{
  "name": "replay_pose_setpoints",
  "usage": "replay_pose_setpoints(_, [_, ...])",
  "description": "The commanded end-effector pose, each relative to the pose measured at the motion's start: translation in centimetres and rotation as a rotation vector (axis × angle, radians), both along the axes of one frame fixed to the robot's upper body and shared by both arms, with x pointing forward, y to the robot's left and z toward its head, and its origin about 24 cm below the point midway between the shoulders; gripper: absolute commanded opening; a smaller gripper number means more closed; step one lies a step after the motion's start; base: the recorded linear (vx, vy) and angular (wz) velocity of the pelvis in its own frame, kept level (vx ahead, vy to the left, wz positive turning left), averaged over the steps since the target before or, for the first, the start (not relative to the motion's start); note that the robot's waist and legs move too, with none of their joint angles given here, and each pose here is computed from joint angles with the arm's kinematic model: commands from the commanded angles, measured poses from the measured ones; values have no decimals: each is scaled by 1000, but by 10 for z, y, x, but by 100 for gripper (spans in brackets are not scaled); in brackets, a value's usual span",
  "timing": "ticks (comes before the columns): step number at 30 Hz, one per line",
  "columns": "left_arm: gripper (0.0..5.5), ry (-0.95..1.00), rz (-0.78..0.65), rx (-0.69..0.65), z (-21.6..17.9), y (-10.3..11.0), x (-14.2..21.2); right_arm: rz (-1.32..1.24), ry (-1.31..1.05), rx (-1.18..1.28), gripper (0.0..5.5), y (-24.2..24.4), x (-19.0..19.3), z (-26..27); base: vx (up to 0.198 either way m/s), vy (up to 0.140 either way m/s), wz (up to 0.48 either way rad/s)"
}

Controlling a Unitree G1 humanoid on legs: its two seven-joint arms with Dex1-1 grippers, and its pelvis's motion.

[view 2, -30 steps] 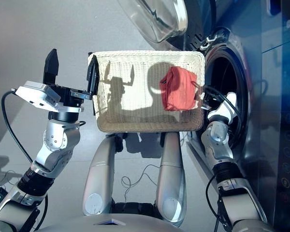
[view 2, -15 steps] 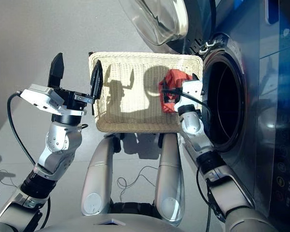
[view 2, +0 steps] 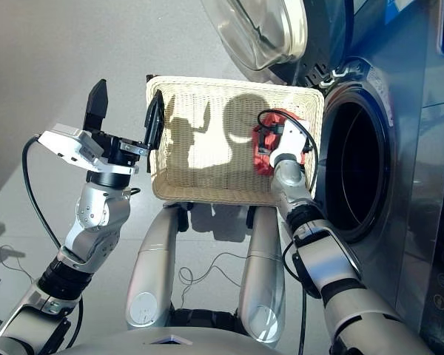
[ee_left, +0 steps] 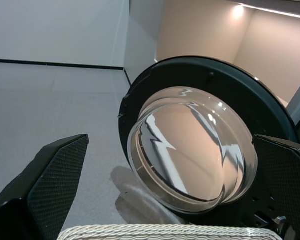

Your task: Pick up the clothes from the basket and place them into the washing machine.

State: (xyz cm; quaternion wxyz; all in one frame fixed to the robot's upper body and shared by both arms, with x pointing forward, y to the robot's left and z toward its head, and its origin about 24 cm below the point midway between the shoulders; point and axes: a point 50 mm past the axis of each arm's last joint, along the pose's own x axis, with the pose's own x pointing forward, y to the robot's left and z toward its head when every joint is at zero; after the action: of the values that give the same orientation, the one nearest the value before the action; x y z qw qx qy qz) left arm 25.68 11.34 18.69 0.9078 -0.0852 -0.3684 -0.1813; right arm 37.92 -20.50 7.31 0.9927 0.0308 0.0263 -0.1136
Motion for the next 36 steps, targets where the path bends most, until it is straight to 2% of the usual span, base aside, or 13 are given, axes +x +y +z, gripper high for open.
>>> replay_pose_setpoints(1, [550, -137, -53, -41, 25, -3, -13, -9, -45, 19, 550, 0, 6, 14, 0, 0, 0])
replay_pose_setpoints(23, [550, -152, -46, -59, 33, -4, -13, 15, -35, 45, 550, 7, 17, 28, 0, 0, 0])
replay_pose_setpoints(35, [550, -158, -35, -61, 34, 0, -16, -81, -76, 87, 550, -19, 21, 48, 0, 0, 0])
replay_pose_setpoints(36, [550, -157, -35, -59, 34, 0, -16, -84, -80, 83, 326, -21, 21, 50, 0, 0, 0])
